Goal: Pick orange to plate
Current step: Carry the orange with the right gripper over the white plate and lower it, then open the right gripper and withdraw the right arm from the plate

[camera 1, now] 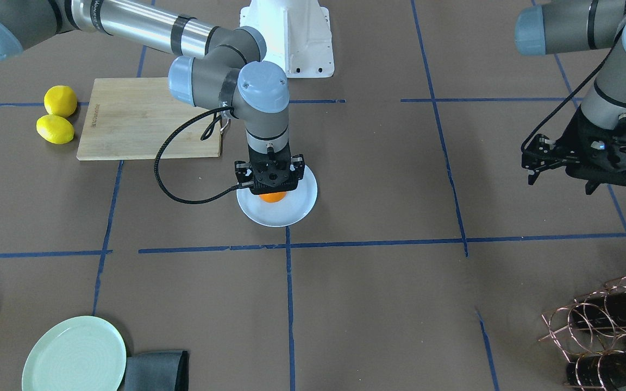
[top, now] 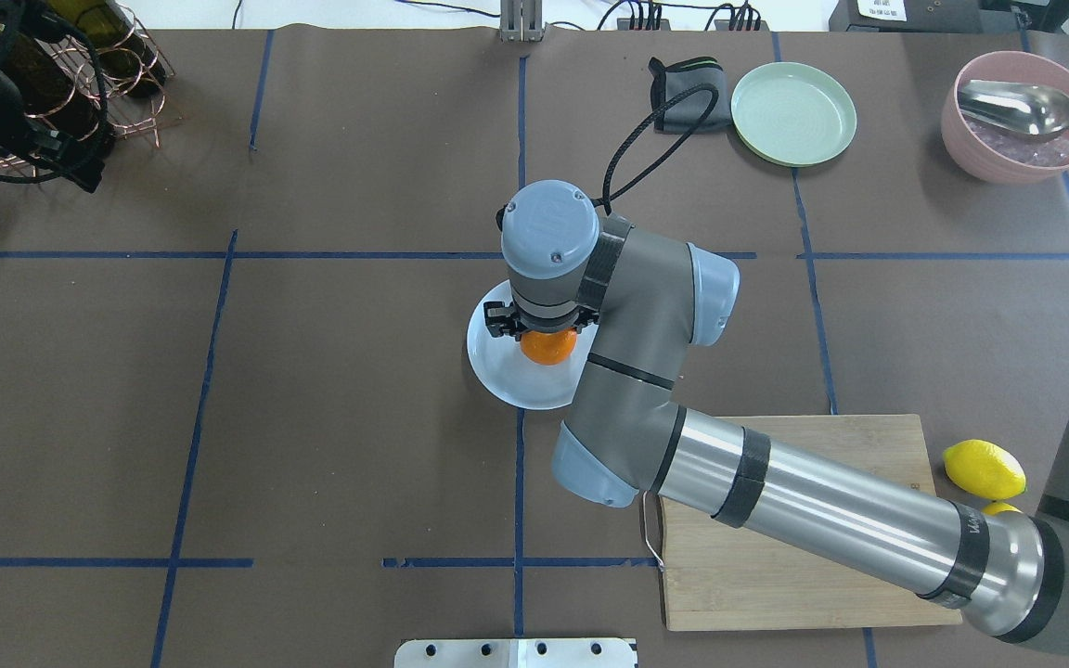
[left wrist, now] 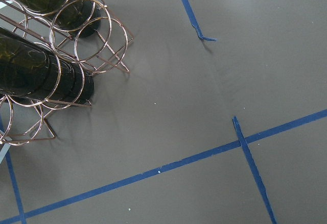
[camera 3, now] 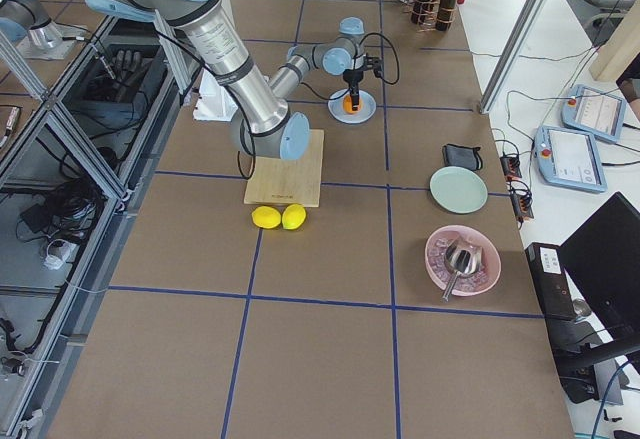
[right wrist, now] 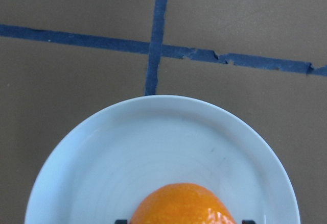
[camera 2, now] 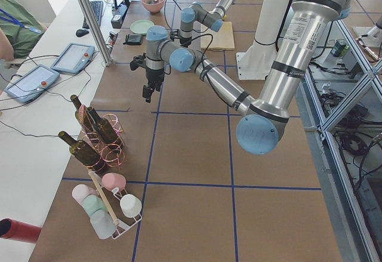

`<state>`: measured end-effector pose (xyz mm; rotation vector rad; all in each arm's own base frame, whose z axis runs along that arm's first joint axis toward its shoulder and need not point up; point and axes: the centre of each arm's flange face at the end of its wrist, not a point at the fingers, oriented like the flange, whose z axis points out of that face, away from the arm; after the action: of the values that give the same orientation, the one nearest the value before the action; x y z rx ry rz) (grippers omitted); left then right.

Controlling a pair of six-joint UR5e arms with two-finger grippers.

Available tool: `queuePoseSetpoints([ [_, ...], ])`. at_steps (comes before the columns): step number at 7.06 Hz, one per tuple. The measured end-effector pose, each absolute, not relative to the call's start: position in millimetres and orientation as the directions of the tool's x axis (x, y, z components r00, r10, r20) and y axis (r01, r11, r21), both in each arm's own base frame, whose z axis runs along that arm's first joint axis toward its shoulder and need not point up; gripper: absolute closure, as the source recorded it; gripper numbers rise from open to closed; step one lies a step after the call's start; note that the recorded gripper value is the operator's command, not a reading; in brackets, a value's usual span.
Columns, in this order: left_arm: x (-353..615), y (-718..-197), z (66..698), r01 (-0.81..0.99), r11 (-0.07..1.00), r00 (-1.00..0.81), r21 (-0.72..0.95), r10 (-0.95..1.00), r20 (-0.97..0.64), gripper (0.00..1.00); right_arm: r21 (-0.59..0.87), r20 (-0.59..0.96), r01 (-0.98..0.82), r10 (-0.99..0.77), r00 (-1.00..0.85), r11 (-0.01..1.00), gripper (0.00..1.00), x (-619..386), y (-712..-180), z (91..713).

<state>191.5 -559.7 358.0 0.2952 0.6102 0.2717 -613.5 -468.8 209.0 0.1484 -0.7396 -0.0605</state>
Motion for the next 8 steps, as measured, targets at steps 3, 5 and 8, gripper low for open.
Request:
queuePoseSetpoints([
  [3,189,-561,359,-0.160,0.923,0.789,0.349,0.332,-0.516,0.00,0.160,0.677,-0.014,-0.099,0.729,0.987,0.00,-603,-483,186],
  [5,164,-567,372,-0.178,0.915,0.796,0.363,0.351,-0.494,0.00,0.122,0.687,-0.028,-0.064,0.723,0.992,0.00,-543,-507,167],
  [8,73,-565,440,-0.182,0.934,0.782,0.309,0.328,-0.531,0.00,0.151,0.677,0.039,-0.133,0.724,0.988,0.00,-393,-541,233],
])
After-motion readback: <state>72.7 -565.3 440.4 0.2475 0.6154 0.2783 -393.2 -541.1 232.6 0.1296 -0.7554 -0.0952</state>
